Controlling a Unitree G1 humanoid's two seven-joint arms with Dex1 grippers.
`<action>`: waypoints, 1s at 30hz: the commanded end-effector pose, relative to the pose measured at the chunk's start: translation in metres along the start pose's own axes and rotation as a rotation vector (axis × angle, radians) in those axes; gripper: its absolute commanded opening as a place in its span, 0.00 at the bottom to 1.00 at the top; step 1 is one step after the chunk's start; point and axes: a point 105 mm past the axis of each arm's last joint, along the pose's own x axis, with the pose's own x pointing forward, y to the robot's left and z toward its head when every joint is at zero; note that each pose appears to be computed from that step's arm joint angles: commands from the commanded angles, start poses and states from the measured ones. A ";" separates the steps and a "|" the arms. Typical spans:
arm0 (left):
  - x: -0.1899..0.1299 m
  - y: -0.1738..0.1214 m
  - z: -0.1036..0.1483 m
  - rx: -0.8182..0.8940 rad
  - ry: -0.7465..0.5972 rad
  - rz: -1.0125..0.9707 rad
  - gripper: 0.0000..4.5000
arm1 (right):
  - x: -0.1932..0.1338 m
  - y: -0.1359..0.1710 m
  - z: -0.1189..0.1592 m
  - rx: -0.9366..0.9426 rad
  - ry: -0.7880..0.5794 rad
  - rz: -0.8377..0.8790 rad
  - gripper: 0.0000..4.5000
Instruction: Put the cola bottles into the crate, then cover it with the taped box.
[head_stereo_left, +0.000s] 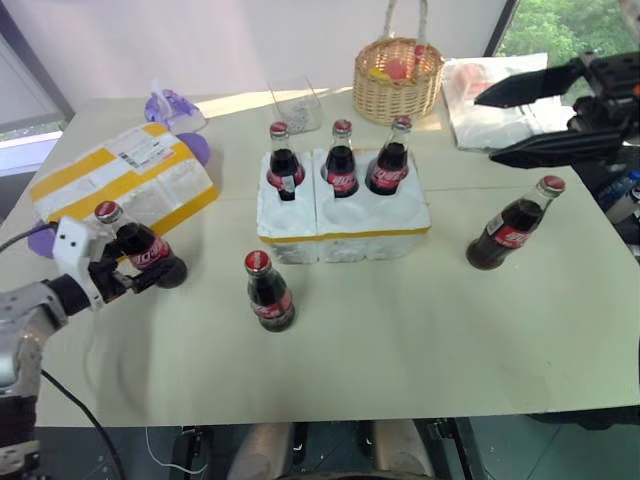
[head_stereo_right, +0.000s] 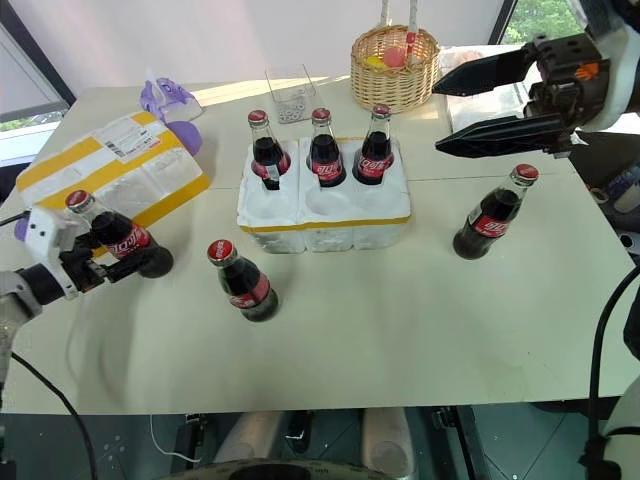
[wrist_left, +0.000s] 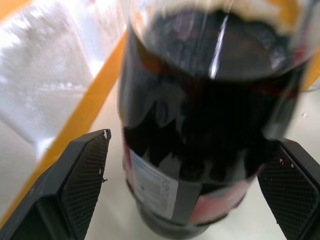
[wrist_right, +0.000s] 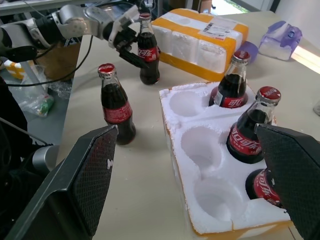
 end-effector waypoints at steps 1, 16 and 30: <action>0.004 0.003 0.007 0.044 -0.023 0.007 0.99 | -0.004 0.008 0.012 -0.053 -0.028 -0.005 1.00; 0.004 -0.025 0.101 0.108 -0.108 -0.312 0.63 | -0.001 0.010 -0.005 -0.037 -0.031 -0.048 1.00; 0.065 -0.096 0.190 0.217 -0.238 -0.728 0.63 | 0.003 0.010 -0.011 -0.042 -0.042 -0.101 1.00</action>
